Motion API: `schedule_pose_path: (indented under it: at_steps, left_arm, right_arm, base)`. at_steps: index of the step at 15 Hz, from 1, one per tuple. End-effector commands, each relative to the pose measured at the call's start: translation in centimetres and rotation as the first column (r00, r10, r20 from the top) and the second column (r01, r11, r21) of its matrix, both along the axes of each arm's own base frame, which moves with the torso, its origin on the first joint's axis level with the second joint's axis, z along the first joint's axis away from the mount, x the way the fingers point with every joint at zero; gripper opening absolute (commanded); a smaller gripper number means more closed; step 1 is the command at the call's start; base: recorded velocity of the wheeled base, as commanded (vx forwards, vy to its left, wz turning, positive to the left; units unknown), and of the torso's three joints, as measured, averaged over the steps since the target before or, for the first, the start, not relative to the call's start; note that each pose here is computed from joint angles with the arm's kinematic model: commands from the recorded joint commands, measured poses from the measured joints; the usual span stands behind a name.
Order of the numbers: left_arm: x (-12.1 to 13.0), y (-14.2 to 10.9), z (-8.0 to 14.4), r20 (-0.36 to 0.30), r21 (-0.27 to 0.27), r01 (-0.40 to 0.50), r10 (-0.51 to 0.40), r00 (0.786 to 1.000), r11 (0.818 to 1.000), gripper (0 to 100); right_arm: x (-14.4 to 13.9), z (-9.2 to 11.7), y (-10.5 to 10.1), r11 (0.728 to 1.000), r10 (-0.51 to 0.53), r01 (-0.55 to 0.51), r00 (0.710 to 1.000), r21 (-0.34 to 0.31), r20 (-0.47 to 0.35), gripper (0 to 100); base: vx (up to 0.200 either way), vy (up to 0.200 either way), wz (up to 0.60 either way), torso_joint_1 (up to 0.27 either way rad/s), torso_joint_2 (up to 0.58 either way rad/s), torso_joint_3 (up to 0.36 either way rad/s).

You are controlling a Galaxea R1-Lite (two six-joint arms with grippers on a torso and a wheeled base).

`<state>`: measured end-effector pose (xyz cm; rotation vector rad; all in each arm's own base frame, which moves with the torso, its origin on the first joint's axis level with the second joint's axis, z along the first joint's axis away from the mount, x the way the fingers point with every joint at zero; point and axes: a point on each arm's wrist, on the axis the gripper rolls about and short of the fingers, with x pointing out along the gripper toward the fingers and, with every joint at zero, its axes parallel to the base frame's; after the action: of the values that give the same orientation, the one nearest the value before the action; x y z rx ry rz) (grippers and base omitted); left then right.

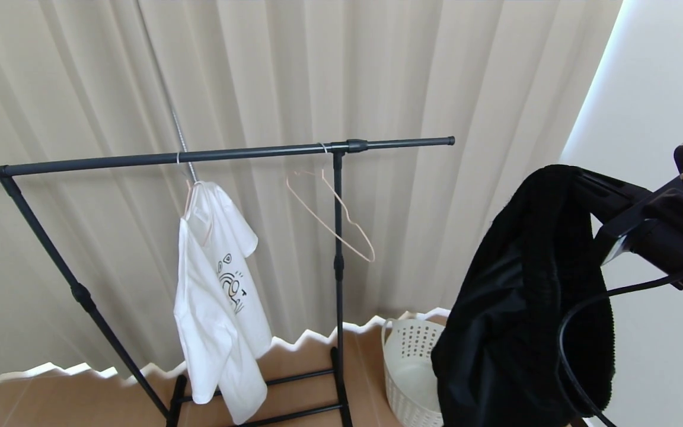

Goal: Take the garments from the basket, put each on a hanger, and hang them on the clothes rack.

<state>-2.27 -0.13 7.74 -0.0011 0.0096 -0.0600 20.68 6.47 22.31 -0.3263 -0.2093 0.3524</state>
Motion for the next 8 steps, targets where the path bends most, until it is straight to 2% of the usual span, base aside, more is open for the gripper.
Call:
schedule_pose_path:
  at_steps: [1, 4, 6, 8]
  left_arm:
    - [0.0, 0.0, 0.01, 0.0, -0.001, -0.002, 0.002, 1.0, 1.0, 100]
    - [0.0, 0.0, 0.01, 0.0, -0.001, -0.002, 0.002, 1.0, 1.0, 100]
    - [0.02, 0.0, -0.01, -0.005, 0.007, 0.0, 0.0, 1.0, 1.0, 100]
    - [0.05, 0.0, -0.07, -0.009, 0.1, 0.004, -0.003, 1.0, 0.995, 100]
  right_arm:
    - [0.07, -0.04, 0.03, 1.0, 0.0, 0.0, 1.0, -0.001, -0.002, 0]
    - [-0.02, -0.06, 0.0, 1.0, 0.0, 0.0, 1.0, -0.001, -0.002, 0]
    - [-0.15, -0.51, -0.01, 1.0, -0.002, 0.002, 1.0, -0.03, -0.008, 0]
    - [-0.01, -0.67, 0.26, 0.999, -0.002, 0.001, 1.0, -0.051, -0.014, 0]
  base:
    - [0.0, 0.0, 0.0, 0.0, 0.0, 0.0]
    - [0.0, 0.0, 0.0, 0.0, 0.0, 0.0]
    - [0.0, 0.0, 0.0, 0.0, 0.0, 0.0]
    - [0.0, 0.0, 0.0, 0.0, 0.0, 0.0]
